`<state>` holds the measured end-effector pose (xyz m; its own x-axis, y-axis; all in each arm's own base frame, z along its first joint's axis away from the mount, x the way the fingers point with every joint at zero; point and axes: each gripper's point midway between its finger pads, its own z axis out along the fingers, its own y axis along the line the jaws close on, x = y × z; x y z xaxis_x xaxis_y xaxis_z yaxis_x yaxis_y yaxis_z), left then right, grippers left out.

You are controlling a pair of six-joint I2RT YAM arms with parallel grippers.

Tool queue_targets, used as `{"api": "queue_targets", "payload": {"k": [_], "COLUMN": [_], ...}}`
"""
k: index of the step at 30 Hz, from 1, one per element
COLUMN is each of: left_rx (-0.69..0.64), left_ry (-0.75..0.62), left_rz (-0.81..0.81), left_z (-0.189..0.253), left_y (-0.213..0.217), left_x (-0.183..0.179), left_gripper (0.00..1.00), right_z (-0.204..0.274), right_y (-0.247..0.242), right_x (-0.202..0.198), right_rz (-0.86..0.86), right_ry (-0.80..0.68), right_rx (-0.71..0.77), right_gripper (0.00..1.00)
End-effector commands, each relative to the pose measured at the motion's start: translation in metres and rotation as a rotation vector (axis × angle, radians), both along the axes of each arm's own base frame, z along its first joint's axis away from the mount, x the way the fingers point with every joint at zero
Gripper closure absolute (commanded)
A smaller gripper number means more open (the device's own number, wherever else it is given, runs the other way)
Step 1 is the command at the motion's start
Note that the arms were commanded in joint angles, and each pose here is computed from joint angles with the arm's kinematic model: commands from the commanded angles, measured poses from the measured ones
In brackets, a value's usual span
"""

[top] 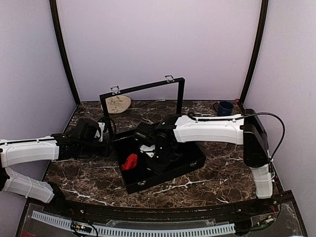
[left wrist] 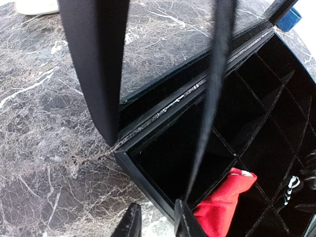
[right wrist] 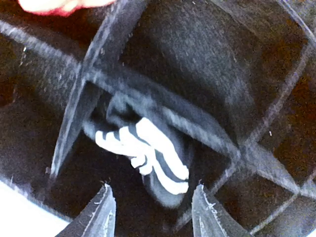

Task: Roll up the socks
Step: Place the sock in the storage box.

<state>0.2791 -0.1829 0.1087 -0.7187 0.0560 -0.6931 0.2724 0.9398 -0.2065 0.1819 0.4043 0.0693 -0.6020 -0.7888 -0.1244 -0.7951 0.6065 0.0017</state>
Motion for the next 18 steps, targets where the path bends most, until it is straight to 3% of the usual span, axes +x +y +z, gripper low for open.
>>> {"api": "queue_targets", "payload": {"k": [1,7,12,18], "left_rx": [0.014,-0.003,0.003,0.013], "left_ry": [-0.054,-0.041,-0.035,-0.022], "left_rz": [0.021,0.034,0.035,0.044], "left_z": [0.019,0.018,0.016,0.012], "left_y": [0.006,0.007,0.008,0.011], "left_x": [0.01,0.007,0.005,0.003], "left_gripper": [0.74,0.76,0.78,0.78], "right_z": [0.015,0.029,0.027,0.029], "right_y": [-0.029,-0.027,-0.017,0.0], "right_x": [-0.018,-0.008,0.005,0.017], "right_rz": [-0.009,-0.027,-0.048,-0.054], "right_ry": [0.04,-0.023,-0.065,-0.086], "right_rx": [-0.073,-0.033,0.014,0.067], "right_gripper": [0.48,0.52,0.85,1.0]}}
